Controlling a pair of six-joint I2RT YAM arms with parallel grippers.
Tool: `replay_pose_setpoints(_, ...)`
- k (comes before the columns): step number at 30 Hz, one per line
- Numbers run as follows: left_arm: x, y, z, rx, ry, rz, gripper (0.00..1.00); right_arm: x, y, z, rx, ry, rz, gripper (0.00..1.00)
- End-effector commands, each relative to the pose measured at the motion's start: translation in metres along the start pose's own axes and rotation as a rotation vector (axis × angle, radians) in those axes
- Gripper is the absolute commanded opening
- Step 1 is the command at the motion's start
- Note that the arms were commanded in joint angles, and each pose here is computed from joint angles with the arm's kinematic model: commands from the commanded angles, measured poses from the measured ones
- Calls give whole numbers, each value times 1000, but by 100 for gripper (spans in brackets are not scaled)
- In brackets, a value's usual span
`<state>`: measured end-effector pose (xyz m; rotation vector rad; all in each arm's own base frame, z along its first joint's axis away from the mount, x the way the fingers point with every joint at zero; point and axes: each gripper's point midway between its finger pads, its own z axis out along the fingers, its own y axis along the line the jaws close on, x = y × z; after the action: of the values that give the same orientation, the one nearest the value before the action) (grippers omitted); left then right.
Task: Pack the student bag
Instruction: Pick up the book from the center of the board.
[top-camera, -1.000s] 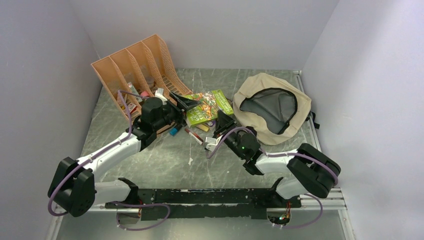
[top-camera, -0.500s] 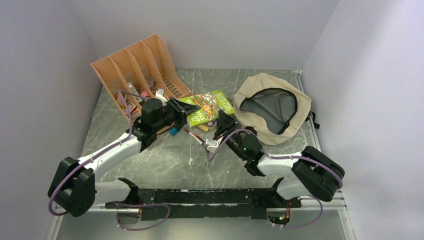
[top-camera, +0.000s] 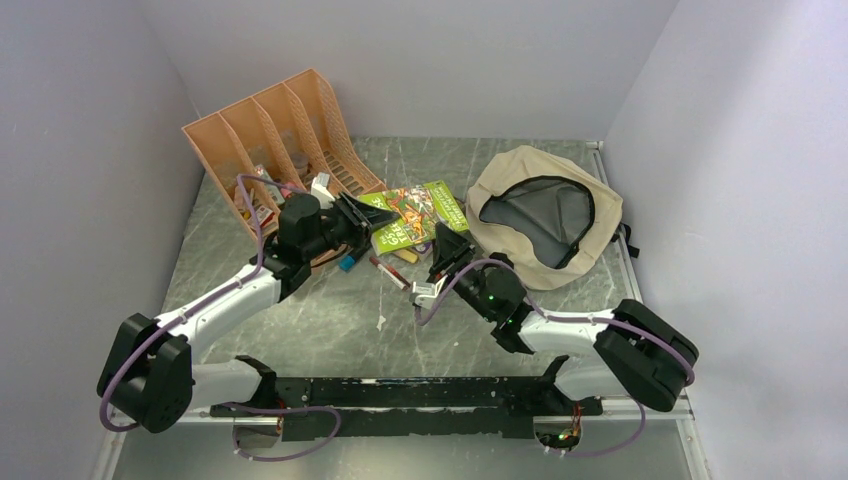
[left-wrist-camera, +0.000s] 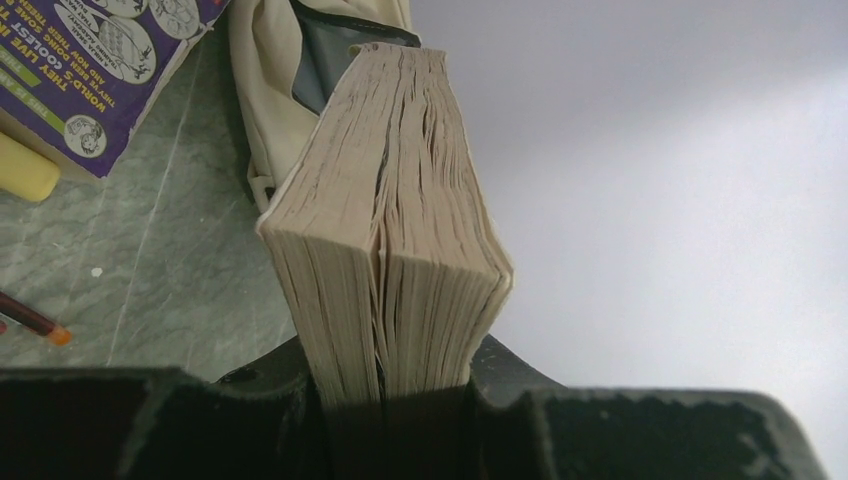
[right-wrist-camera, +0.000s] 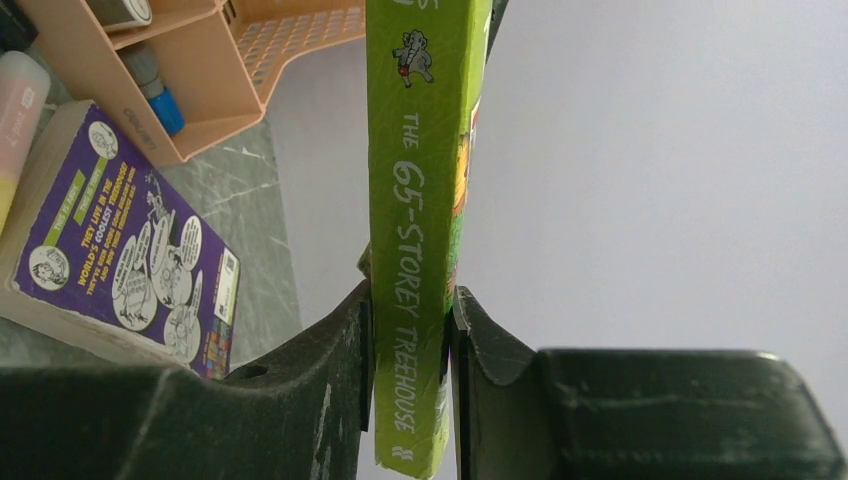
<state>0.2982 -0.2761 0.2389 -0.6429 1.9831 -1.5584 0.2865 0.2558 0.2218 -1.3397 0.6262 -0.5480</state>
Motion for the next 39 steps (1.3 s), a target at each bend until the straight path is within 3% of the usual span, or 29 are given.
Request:
replay_pose_setpoints(1, 21, -8, -9, 41, 122, 99, 32, -7, -17, 3, 32, -44, -41, 0)
replay_pose_setpoints(10, 22, -8, -12, 49, 140, 112, 38, -8, -16, 2, 24, -48, -37, 0)
replay_pose_setpoints(14, 21, -6, -12, 48, 134, 107, 23, -9, -18, 2, 31, -55, -26, 0)
replay_pose_setpoints(16, 18, -6, -12, 51, 120, 112, 8, -11, -21, 0, 51, -65, 3, 16)
replay_pose_setpoints(17, 16, -7, -12, 53, 110, 119, 5, -11, -23, -2, 61, -67, 31, 22)
replay_pose_setpoints(24, -33, -13, -8, -6, -31, 275, 5, -37, -21, -15, -2, -172, 417, 57)
replay_pose_setpoints(28, -60, -13, -8, -46, -100, 345, 5, -51, -24, -27, -47, -224, 621, 63)
replay_pose_setpoints(31, -73, -13, -10, -67, -127, 403, 5, -35, -52, -35, 72, -135, 872, 63)
replay_pose_setpoints(34, -78, -7, -11, -79, -128, 423, 5, 6, -83, -46, 283, 85, 1136, 62)
replay_pose_setpoints(39, -75, -1, -15, -39, -85, 411, 5, 75, -92, -69, 441, 563, 1118, 62)
